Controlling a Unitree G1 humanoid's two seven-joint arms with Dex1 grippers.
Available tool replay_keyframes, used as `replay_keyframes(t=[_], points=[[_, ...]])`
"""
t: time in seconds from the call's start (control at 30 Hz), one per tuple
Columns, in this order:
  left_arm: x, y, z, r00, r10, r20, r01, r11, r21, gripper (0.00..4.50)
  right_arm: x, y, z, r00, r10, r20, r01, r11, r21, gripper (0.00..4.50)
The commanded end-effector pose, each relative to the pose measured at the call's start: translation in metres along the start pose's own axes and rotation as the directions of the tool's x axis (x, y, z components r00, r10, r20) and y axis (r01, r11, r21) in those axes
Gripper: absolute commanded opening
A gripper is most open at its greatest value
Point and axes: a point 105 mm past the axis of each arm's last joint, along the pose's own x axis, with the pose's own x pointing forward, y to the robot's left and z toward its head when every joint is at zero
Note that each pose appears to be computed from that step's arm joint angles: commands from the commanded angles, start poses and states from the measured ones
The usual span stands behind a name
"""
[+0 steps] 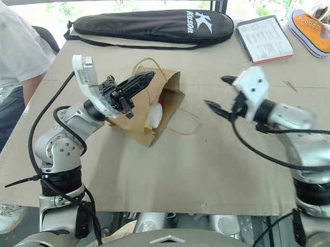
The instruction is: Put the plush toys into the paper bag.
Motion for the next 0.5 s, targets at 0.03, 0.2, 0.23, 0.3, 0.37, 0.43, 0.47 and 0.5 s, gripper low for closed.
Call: replay_keyframes(t=[0.03,0.2,0.23,0.3,0.37,0.43,0.47,0.5], points=[[0.003,-0.007,0.007,0.999,-0.024,0.039,0.023,1.000,0.015,0.00,-0.052,-0.058,-0.041,0.910,-0.301,-0.286,0.288,0.954,-0.088,3.82],[0.007,-0.012,0.000,0.999,-0.037,0.037,0.037,0.999,-0.001,0.00,-0.092,-0.091,-0.103,0.707,-0.380,-0.596,0.390,0.913,-0.119,3.82],[0.007,-0.012,0.000,0.999,-0.038,0.038,0.038,0.999,-0.001,0.00,-0.095,-0.095,-0.108,0.685,-0.384,-0.619,0.394,0.910,-0.129,3.82],[0.007,-0.012,0.001,0.999,-0.035,0.040,0.035,0.999,0.001,0.00,-0.096,-0.095,-0.117,0.670,-0.363,-0.648,0.381,0.917,-0.119,3.82],[0.006,-0.011,0.002,0.999,-0.026,0.044,0.026,1.000,0.004,0.00,-0.096,-0.092,-0.122,0.675,-0.333,-0.658,0.367,0.926,-0.092,3.32],[0.004,-0.011,0.002,0.999,-0.018,0.046,0.018,1.000,0.006,0.00,-0.095,-0.090,-0.122,0.683,-0.318,-0.657,0.358,0.931,-0.077,2.56],[0.004,-0.010,0.003,0.999,-0.014,0.047,0.014,1.000,0.006,0.00,-0.095,-0.089,-0.121,0.689,-0.314,-0.654,0.356,0.932,-0.072,2.16],[0.003,-0.010,0.003,0.999,-0.009,0.049,0.008,1.000,0.006,0.00,-0.096,-0.089,-0.118,0.695,-0.310,-0.649,0.352,0.934,-0.069,1.94]])
